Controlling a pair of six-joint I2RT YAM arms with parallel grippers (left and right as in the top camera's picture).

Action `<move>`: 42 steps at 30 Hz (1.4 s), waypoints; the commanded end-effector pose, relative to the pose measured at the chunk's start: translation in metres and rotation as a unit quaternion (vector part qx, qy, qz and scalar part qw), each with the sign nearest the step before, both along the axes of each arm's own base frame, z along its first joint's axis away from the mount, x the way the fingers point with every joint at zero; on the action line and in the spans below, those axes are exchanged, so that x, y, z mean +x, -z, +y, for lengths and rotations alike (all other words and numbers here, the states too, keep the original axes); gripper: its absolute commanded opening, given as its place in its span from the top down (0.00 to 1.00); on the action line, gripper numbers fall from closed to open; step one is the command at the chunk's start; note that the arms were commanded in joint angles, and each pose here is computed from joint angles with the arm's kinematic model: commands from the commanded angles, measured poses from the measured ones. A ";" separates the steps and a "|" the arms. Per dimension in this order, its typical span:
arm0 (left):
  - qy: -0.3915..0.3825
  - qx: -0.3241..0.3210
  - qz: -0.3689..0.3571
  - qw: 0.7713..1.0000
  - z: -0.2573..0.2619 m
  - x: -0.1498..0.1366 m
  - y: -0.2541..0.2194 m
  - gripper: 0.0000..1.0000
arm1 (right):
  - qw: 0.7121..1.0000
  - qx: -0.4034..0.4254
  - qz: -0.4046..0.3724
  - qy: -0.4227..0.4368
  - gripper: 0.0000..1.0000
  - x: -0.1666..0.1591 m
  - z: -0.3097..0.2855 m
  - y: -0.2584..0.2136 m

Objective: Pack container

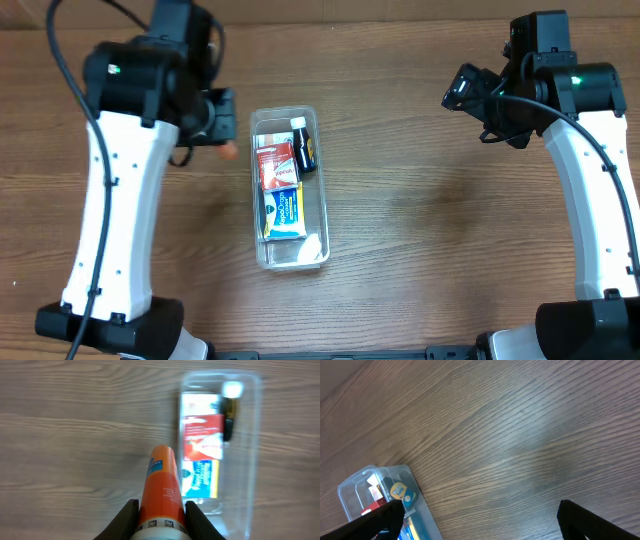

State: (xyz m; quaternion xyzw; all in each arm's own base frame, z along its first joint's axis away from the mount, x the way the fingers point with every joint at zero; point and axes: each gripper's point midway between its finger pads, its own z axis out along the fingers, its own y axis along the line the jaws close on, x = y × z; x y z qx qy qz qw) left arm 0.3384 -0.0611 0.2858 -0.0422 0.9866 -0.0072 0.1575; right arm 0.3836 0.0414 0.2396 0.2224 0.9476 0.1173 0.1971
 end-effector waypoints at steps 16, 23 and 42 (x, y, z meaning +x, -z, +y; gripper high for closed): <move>0.066 -0.043 0.006 0.997 -0.123 0.011 0.148 0.71 | 1.000 0.002 -0.008 0.002 0.00 0.002 0.000 -0.005; 0.068 -0.044 0.001 0.997 -0.123 0.012 0.160 0.56 | 1.000 0.002 -0.008 0.002 0.00 0.002 0.000 -0.005; -0.027 0.046 -0.243 0.969 0.025 -0.064 -0.138 0.41 | 1.000 0.002 -0.008 0.002 0.00 0.002 0.000 -0.005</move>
